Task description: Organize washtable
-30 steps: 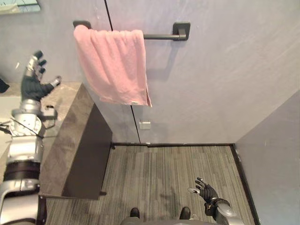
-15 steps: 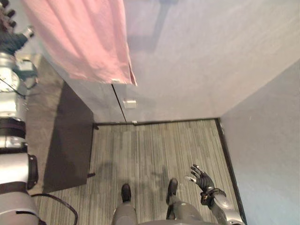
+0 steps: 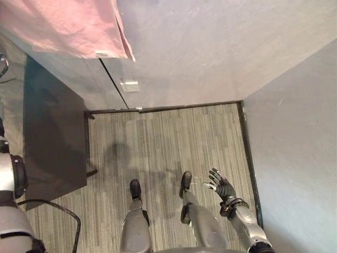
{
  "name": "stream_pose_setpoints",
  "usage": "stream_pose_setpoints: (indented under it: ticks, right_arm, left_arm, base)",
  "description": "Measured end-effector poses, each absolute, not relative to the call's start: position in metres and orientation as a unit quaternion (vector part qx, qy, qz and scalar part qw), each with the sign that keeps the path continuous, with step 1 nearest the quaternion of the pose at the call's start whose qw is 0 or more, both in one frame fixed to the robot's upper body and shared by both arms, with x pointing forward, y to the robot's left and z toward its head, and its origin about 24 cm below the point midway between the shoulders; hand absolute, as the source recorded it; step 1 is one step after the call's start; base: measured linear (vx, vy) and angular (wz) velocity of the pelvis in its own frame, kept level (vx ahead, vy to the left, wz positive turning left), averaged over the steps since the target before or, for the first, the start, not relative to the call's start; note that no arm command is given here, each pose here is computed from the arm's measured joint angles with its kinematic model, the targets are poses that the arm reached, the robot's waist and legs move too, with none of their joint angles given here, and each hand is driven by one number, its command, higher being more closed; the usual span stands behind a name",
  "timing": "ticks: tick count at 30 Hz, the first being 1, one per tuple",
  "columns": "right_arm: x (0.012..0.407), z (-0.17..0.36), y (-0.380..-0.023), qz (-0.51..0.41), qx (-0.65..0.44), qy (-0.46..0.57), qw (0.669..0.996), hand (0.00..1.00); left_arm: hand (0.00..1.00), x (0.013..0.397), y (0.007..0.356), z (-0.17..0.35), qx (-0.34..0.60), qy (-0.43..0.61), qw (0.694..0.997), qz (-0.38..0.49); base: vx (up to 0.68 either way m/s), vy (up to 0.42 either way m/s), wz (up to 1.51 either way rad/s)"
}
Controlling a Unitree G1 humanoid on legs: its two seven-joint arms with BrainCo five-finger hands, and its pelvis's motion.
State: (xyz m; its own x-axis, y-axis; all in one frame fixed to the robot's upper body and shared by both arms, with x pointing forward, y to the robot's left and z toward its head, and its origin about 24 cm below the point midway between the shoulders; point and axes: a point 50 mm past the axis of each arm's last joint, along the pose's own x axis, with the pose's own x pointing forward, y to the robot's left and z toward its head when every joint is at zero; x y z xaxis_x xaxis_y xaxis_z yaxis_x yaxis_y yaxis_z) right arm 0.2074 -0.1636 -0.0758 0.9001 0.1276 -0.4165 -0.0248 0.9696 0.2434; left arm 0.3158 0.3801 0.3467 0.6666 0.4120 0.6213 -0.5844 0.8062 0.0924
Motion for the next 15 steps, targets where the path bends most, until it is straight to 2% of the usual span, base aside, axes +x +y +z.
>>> stream_pose_setpoints:
  ticks: [10,11,15]
  right_arm:
    - [0.2093,-0.0746,-0.1645,0.039,0.118,0.217,0.968,0.00]
    - [0.2093,-0.0745,-0.1650,0.039,0.117,0.217,0.968,0.00]
    - [0.2108,-0.0732,-0.1663,0.040,0.114,0.215,0.969,0.00]
  left_arm:
    - [0.00,0.3185,0.3791,0.3435,0.137,-0.294,0.906,0.272]
    - [1.00,0.3193,0.3784,0.3428,0.136,-0.293,0.907,0.271]
    - [1.00,0.3222,0.3753,0.3411,0.145,-0.286,0.912,0.256]
  base:
    - [0.00,0.006,-0.01]
    - [0.01,0.023,-0.03]
    - [0.00,0.004,-0.01]
